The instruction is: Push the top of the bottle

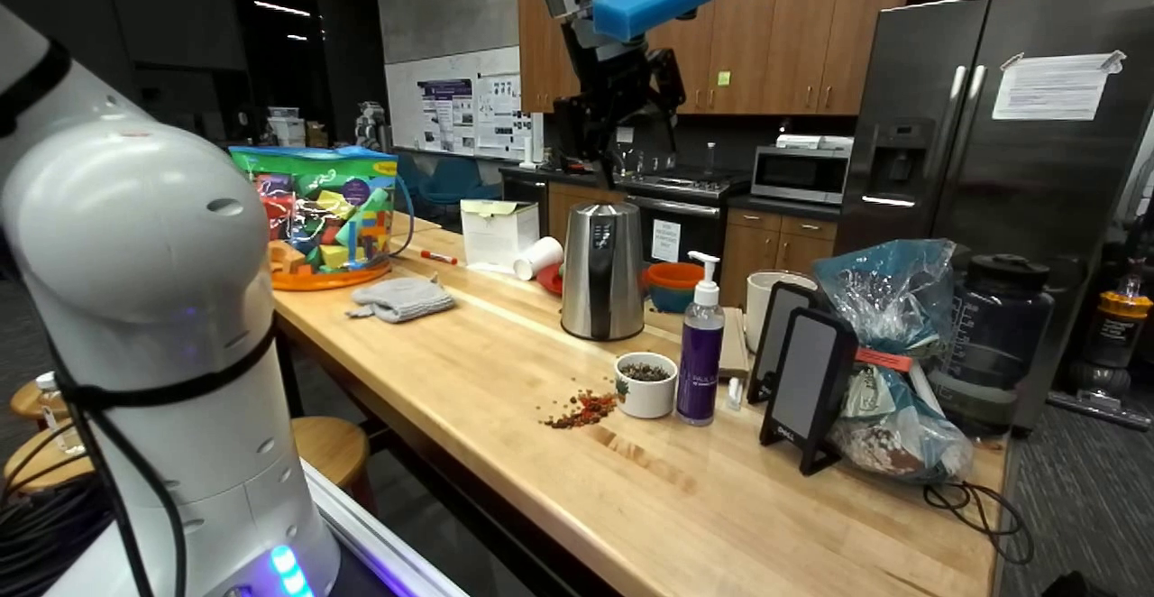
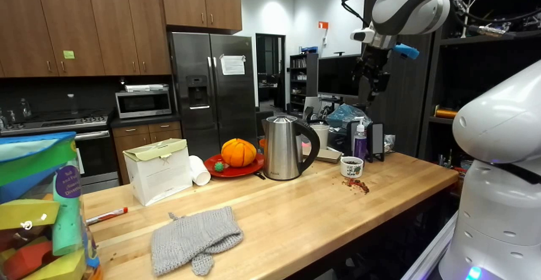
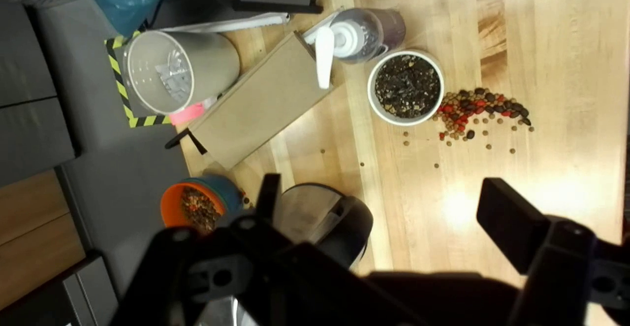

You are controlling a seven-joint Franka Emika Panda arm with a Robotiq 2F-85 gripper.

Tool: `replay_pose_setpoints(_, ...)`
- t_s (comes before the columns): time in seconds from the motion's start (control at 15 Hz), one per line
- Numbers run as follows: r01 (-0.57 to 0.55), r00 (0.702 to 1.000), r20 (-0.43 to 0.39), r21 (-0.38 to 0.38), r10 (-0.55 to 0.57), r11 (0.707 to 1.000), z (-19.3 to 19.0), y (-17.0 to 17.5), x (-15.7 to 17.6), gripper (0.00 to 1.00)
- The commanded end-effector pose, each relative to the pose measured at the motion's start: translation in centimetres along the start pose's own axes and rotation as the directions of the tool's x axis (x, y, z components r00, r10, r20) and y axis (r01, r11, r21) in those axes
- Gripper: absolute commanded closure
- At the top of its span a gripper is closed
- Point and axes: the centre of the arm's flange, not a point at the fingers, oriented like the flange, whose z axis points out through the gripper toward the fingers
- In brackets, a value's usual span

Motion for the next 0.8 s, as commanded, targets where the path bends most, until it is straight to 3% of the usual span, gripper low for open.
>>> replay_pose_setpoints(0.0,0.054,0.998,-0.015,-0.042,-0.055,0.998,-0.6,-1.0,2.6,0.00)
replay_pose_setpoints(0.4,0.077,0.997,-0.010,-0.131,-0.079,0.988,-0.4,-1.7,5.9,0.00)
replay_pose_setpoints(0.73,0.013,1.000,-0.005,-0.199,-0.014,0.980,-0.7,-1.8,7.2,0.00)
